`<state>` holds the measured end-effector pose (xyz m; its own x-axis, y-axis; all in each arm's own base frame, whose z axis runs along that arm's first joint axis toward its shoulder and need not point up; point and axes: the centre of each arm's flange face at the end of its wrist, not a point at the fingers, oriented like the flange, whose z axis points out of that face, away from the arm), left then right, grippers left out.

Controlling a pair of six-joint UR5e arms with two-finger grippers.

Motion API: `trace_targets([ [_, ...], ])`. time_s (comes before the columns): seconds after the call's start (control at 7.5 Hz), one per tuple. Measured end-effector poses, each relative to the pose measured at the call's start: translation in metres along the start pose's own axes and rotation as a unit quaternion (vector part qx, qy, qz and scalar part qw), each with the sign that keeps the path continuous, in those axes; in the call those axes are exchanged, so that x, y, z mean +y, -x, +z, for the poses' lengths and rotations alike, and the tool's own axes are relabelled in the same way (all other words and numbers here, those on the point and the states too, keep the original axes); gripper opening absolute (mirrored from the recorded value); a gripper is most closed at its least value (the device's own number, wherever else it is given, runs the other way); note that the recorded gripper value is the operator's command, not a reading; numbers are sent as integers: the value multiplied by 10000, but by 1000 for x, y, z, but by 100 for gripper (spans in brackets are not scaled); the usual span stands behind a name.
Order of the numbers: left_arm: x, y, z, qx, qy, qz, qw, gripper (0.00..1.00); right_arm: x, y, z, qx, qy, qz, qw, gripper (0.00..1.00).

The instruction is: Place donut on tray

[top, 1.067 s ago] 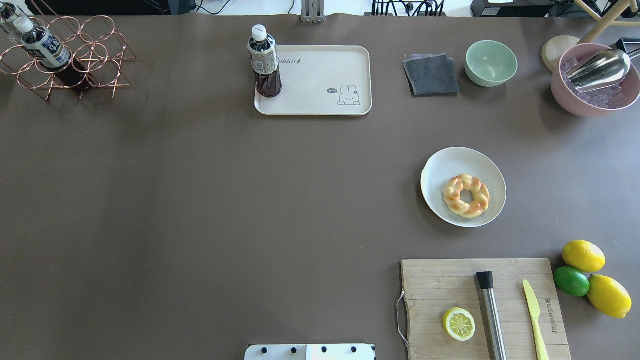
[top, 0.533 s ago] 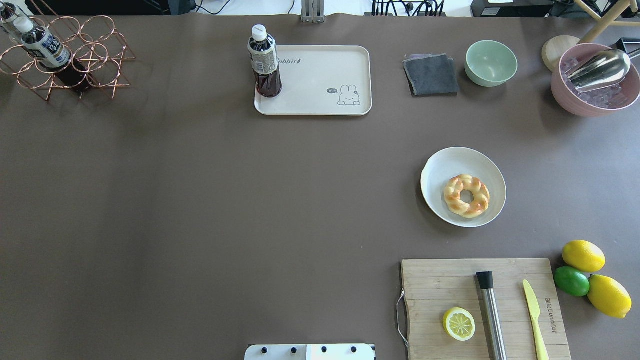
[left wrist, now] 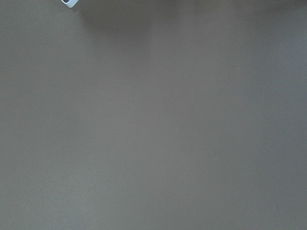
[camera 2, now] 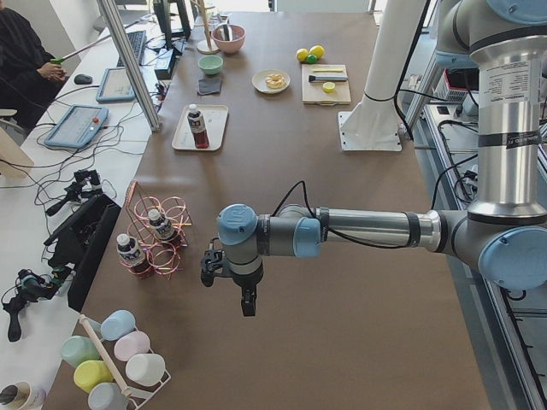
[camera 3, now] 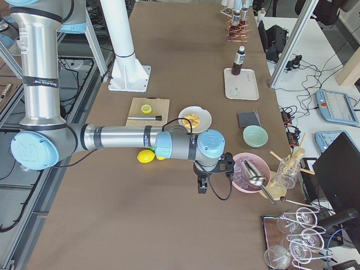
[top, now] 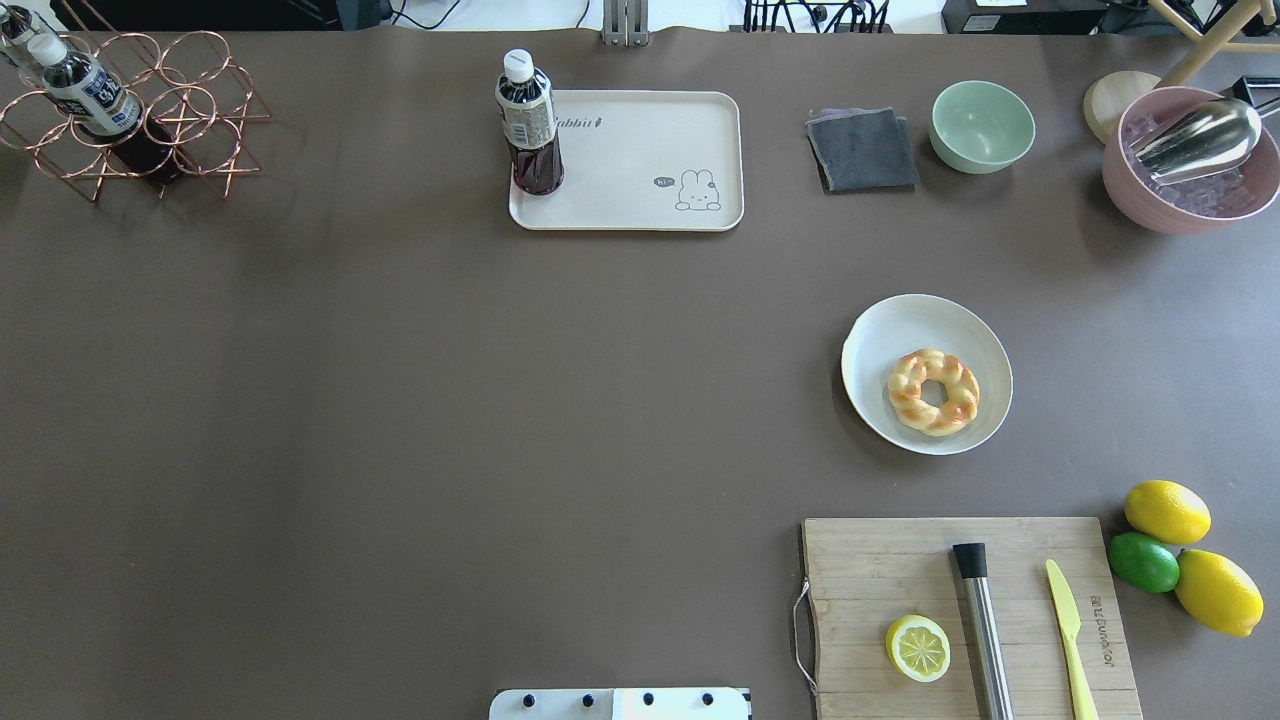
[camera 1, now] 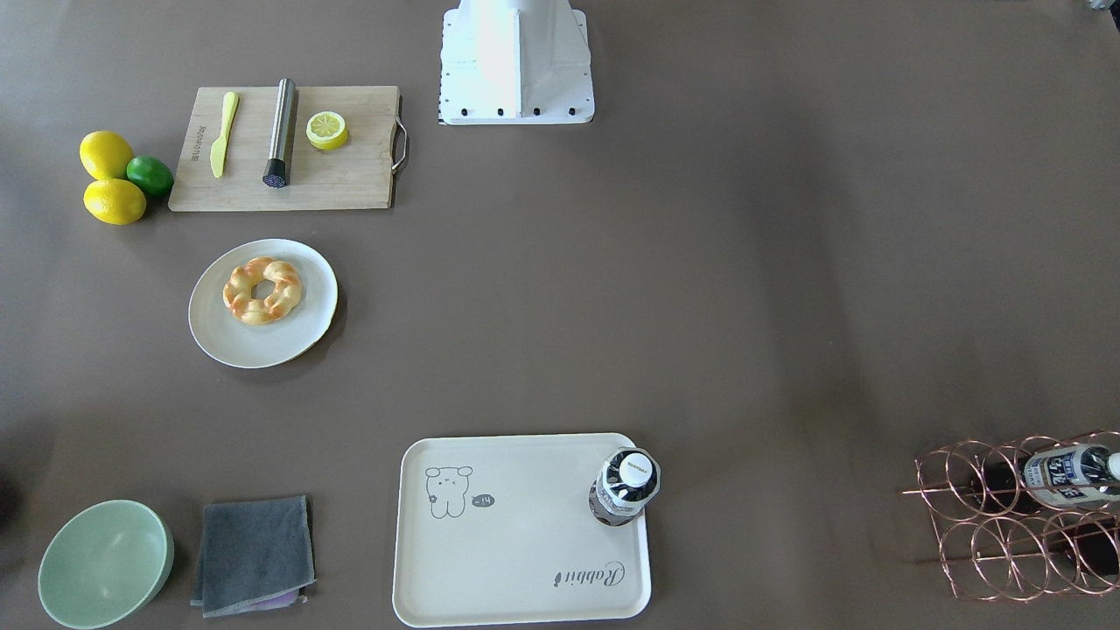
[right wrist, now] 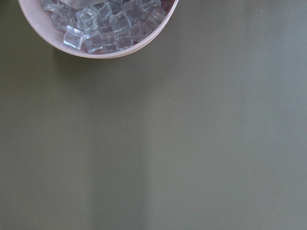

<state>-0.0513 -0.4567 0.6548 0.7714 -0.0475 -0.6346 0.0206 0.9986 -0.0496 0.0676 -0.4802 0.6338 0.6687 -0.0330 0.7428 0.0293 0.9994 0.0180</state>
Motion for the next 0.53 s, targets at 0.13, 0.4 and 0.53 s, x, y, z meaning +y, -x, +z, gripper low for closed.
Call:
trace_targets([
  [0.13,0,0,0,-1,4,4,10000,98,0,1,0,-1,-3,-8,10000,100],
  [0.4,-1,-1,0,-1,4,9,10000,98,0,2,-2,-18,-17,-29,10000,100],
  [0.53,0,0,1,-2,9,7,10000,98,0,4,-3,-25,-31,-39,10000,100],
])
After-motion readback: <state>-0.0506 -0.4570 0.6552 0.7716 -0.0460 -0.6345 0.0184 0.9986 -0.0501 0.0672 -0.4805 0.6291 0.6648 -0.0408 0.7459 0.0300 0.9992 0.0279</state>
